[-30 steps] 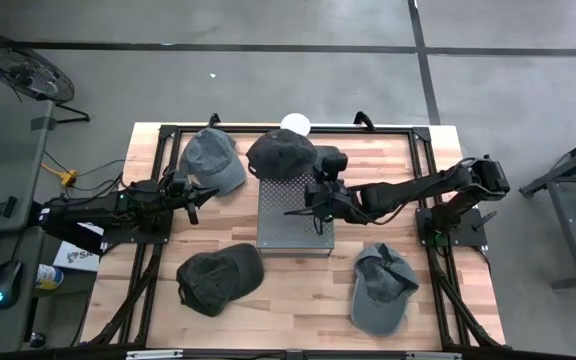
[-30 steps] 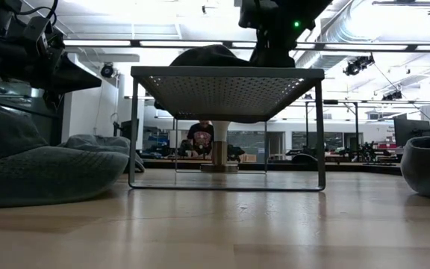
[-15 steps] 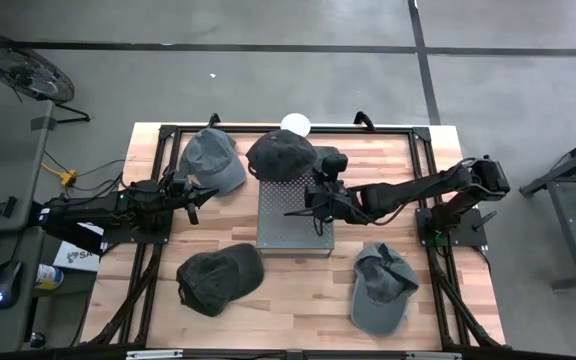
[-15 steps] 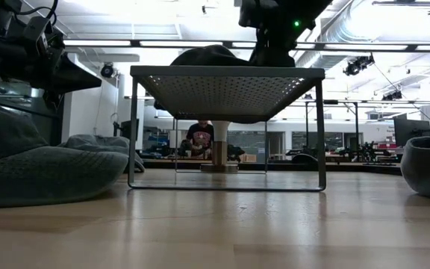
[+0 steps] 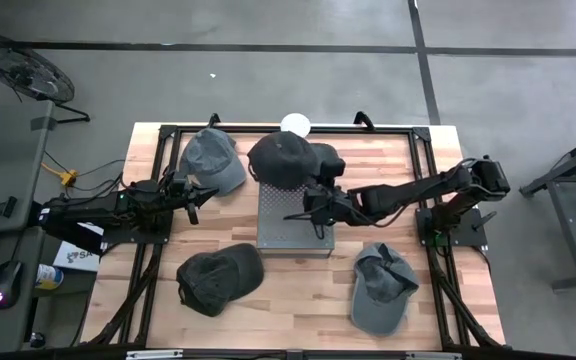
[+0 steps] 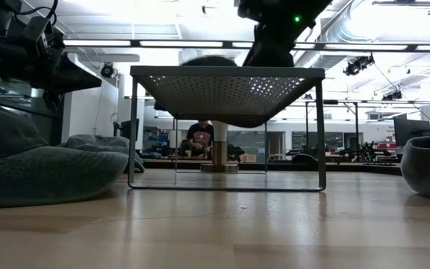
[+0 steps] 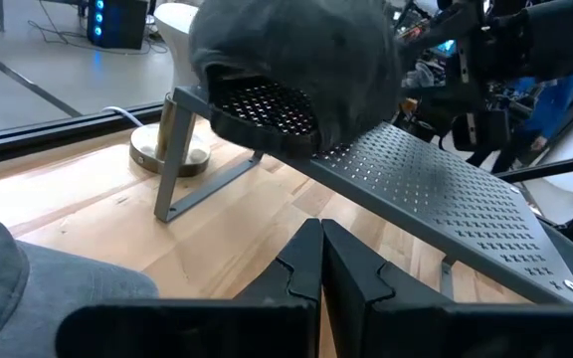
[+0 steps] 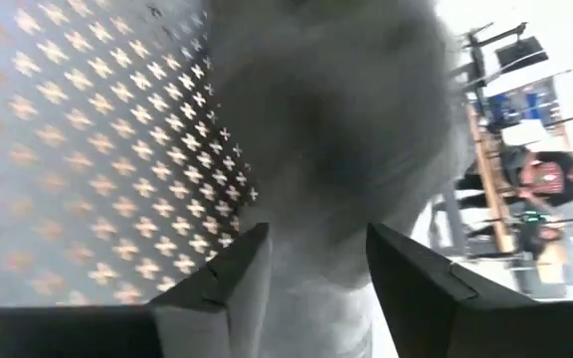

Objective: Pick & Place hat
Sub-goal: Put the top black cap on the shelf

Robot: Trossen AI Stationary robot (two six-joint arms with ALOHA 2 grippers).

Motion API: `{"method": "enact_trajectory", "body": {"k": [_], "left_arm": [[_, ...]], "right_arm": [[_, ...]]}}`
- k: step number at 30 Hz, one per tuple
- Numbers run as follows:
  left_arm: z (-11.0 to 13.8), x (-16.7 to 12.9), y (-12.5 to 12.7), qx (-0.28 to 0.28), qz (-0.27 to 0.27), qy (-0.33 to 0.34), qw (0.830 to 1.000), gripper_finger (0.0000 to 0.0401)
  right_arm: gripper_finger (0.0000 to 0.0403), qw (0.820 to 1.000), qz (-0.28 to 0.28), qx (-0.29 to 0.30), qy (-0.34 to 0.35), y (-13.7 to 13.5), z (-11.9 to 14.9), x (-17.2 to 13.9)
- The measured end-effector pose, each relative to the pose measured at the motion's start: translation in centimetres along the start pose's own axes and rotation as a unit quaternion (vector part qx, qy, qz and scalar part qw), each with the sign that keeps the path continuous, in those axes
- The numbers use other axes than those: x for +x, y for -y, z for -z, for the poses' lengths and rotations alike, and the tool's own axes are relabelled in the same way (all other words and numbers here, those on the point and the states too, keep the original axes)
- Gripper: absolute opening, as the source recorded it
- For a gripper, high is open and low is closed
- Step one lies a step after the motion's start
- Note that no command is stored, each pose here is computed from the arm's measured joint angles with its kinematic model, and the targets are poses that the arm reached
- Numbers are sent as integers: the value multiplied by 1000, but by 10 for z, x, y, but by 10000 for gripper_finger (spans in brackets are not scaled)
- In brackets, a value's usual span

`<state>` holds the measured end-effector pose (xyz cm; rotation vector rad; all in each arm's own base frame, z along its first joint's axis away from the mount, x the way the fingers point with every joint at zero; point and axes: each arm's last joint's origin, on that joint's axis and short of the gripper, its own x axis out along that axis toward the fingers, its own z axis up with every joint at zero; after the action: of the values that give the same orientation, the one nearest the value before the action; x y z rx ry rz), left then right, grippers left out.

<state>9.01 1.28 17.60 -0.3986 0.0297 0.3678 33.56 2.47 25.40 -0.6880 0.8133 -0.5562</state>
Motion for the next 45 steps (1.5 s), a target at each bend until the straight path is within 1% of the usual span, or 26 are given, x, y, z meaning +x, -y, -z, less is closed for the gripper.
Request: {"method": "enact_trajectory", "body": {"k": [4, 10, 12, 14, 18, 21, 27, 30, 31, 32, 34, 38, 40, 45], "left_arm": [[0, 0, 0, 0, 0, 0, 1000, 1], [0, 0, 0, 0, 0, 0, 1000, 1], [0, 0, 0, 0, -2, 1, 1000, 1], [0, 0, 0, 0, -2, 1, 1000, 1], [0, 0, 0, 0, -2, 0, 1000, 1], [0, 0, 0, 0, -1, 1, 1000, 1], [0, 0, 0, 0, -1, 1, 1000, 1], [0, 0, 0, 0, -2, 0, 1000, 1], [0, 0, 0, 0, -1, 0, 1000, 1], [0, 0, 0, 0, -1, 1, 1000, 1], [0, 0, 0, 0, -1, 0, 1000, 1], [0, 0, 0, 0, -1, 0, 1000, 1], [0, 0, 0, 0, 0, 0, 1000, 1], [0, 0, 0, 0, 0, 0, 1000, 1]], "right_arm": [[181, 999, -31, 33, 13, -4, -2, -3], [185, 993, -73, 86, 25, -9, -4, -7], [185, 990, -84, 114, 27, -11, -5, -9], [186, 982, -91, 162, 29, -9, -9, -13], [186, 957, -95, 274, 19, 4, -20, -21], [186, 934, -92, 344, -7, 22, -28, -27], [186, 889, -97, 441, -73, 68, -35, -37], [186, 868, -110, 478, -83, 90, -39, -38], [186, 863, -113, 485, -83, 95, -40, -37], [186, 863, -117, 485, -80, 101, -40, -37], [186, 874, -132, 462, -73, 108, -42, -35], [186, 913, -157, 372, -58, 117, -47, -29], [186, 927, -175, 328, -51, 123, -51, -24], [186, 934, -238, 264, -38, 141, -60, -2]]}}
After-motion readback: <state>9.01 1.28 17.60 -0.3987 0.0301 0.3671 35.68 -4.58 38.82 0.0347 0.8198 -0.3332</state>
